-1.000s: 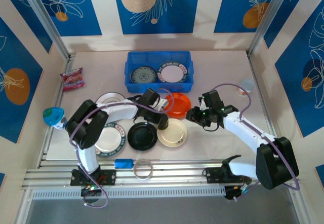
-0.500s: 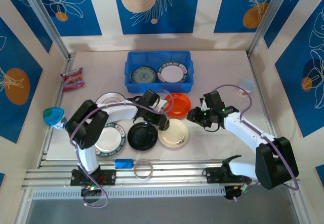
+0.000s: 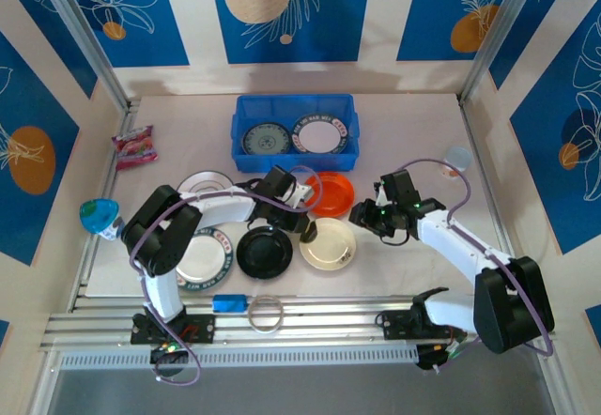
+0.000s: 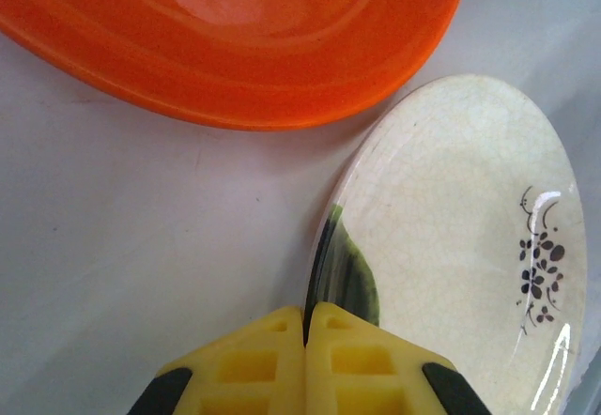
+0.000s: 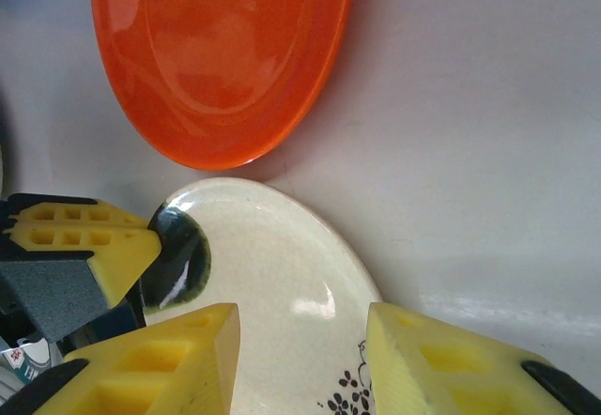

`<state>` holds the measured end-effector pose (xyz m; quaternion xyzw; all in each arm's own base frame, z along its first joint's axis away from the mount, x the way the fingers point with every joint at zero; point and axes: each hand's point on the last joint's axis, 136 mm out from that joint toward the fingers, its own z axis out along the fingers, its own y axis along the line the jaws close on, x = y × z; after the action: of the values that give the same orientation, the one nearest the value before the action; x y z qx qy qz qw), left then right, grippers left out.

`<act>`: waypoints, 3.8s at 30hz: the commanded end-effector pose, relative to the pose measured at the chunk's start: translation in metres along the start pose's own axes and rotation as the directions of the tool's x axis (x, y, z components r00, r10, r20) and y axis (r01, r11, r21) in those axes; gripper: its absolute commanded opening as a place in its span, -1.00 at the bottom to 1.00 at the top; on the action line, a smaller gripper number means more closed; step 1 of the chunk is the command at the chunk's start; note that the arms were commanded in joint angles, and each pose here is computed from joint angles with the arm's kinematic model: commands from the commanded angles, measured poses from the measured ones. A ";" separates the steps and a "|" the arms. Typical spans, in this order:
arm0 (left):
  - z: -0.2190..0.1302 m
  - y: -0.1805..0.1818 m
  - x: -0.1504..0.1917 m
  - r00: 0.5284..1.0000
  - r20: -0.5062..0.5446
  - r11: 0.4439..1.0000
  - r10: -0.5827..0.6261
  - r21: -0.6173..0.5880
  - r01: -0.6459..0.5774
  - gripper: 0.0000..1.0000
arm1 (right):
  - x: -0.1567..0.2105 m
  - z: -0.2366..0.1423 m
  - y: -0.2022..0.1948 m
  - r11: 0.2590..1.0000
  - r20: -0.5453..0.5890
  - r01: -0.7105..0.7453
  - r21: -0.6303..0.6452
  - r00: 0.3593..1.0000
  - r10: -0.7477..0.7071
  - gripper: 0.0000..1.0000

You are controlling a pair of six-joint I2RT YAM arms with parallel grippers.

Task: Place the plates into the plastic bin on the countertop

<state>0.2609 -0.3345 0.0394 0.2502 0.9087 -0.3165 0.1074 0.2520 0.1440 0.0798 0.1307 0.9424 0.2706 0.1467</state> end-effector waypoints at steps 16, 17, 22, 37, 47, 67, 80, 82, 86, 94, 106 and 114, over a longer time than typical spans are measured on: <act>-0.041 -0.059 -0.016 0.991 0.105 0.934 -0.087 0.354 0.044 -1.00 | 0.012 -0.025 0.001 0.996 -0.003 0.029 -0.085 1.000 -0.030 -0.14; -0.042 -0.058 -0.019 0.988 0.114 0.931 -0.099 0.361 0.051 -1.00 | 0.012 -0.026 0.003 0.995 -0.003 0.034 -0.092 0.999 -0.034 -0.14; -0.054 -0.053 -0.033 0.974 0.168 0.911 -0.150 0.406 0.070 -1.00 | 0.014 -0.028 0.004 0.994 -0.013 0.049 -0.094 0.999 -0.051 -0.16; -0.070 -0.040 -0.051 0.948 0.242 0.911 -0.206 0.402 0.095 -1.00 | 0.015 -0.024 0.023 0.982 -0.049 0.048 -0.182 0.997 -0.058 -1.00; -0.111 0.009 -0.061 0.899 0.424 0.993 -0.108 0.008 0.116 0.99 | -0.033 -0.048 0.045 0.989 0.063 0.074 -0.130 0.996 -0.067 -1.00; -0.219 0.061 -0.071 0.733 0.676 0.922 -0.074 -0.234 0.309 0.99 | -0.235 -0.023 0.182 0.967 0.220 0.161 -0.199 0.969 -0.116 -1.00; -0.238 0.084 -0.056 0.686 0.713 0.909 -0.147 -0.177 0.378 0.99 | -0.254 0.117 0.226 0.958 0.067 0.169 -0.234 0.985 -0.157 -1.00; -0.240 0.084 -0.055 0.684 0.714 0.910 -0.148 -0.172 0.377 0.99 | -0.252 0.131 0.223 0.959 0.046 0.153 -0.237 0.988 -0.147 -1.00; -0.238 0.084 -0.053 0.685 0.712 0.912 -0.158 -0.162 0.378 0.99 | -0.248 0.153 0.217 0.960 0.017 0.129 -0.250 0.992 -0.128 -1.00; -0.232 0.086 -0.050 0.701 0.694 0.912 -0.166 -0.163 0.377 0.99 | -0.238 0.176 0.220 0.957 0.002 0.127 -0.260 0.991 -0.131 -1.00; -0.226 0.091 -0.044 0.714 0.680 0.908 -0.168 -0.176 0.381 0.99 | -0.223 0.191 0.219 0.970 0.004 0.174 -0.168 0.984 -0.176 -1.00; -0.223 0.094 -0.042 0.716 0.678 0.905 -0.167 -0.182 0.384 0.99 | -0.220 0.189 0.218 0.967 0.019 0.225 -0.120 0.974 -0.224 -0.49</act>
<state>0.3390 -0.1502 0.1845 -0.0323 0.8770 -0.2497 0.4093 0.5609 0.3379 0.0802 0.0327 0.9303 0.3197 0.1767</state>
